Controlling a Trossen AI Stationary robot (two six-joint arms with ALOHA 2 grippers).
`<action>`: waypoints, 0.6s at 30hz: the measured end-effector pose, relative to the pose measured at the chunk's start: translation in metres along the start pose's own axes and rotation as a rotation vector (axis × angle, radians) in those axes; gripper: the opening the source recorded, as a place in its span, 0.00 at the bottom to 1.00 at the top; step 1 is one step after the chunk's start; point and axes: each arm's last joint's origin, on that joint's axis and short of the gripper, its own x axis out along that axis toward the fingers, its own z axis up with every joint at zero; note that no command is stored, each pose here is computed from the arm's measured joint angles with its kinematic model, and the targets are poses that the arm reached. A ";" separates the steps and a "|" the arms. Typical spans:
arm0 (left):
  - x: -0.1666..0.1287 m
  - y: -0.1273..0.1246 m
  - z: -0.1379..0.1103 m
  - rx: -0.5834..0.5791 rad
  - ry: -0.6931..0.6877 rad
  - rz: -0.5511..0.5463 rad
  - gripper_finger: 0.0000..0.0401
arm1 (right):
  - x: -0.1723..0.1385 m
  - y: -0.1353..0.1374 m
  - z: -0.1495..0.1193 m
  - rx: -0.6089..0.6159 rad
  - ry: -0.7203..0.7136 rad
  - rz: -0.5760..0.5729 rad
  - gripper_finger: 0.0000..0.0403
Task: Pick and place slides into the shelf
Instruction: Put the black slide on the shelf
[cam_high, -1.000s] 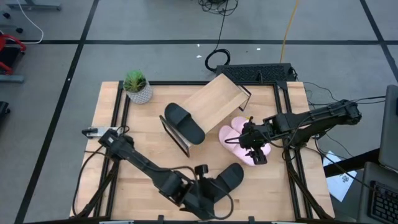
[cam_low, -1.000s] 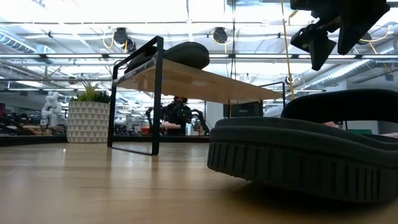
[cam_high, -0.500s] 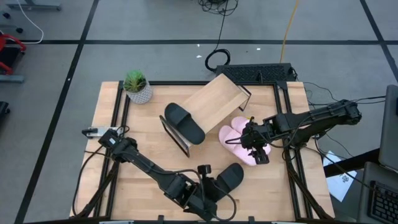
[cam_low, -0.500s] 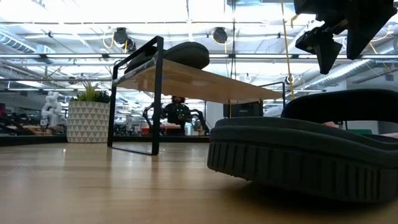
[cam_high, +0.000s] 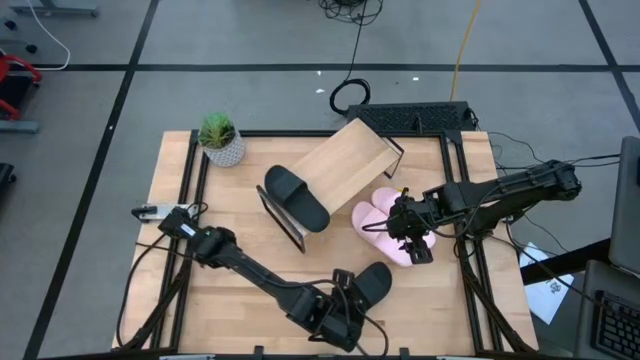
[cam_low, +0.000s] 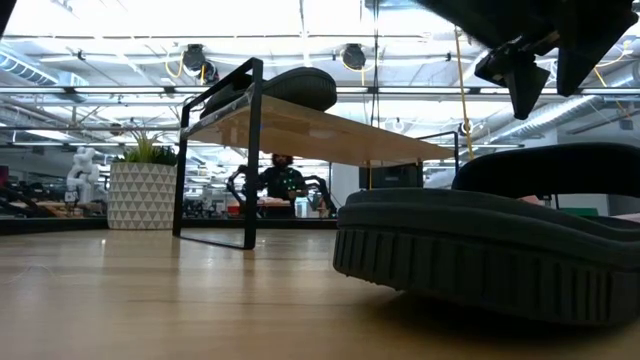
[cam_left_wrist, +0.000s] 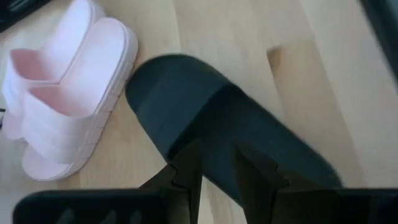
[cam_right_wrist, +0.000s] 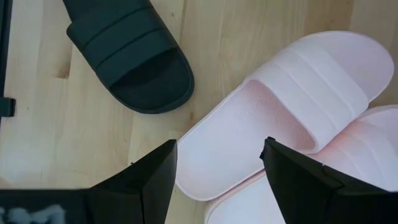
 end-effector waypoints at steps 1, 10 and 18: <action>0.003 0.001 -0.001 0.010 0.005 0.002 0.22 | 0.000 0.000 0.000 0.000 0.000 0.000 0.57; 0.011 0.010 0.001 0.095 0.003 0.031 0.22 | 0.000 0.000 0.001 0.002 -0.008 0.000 0.57; 0.022 0.008 -0.001 0.144 0.012 0.008 0.22 | 0.000 0.000 0.001 0.002 -0.010 -0.001 0.57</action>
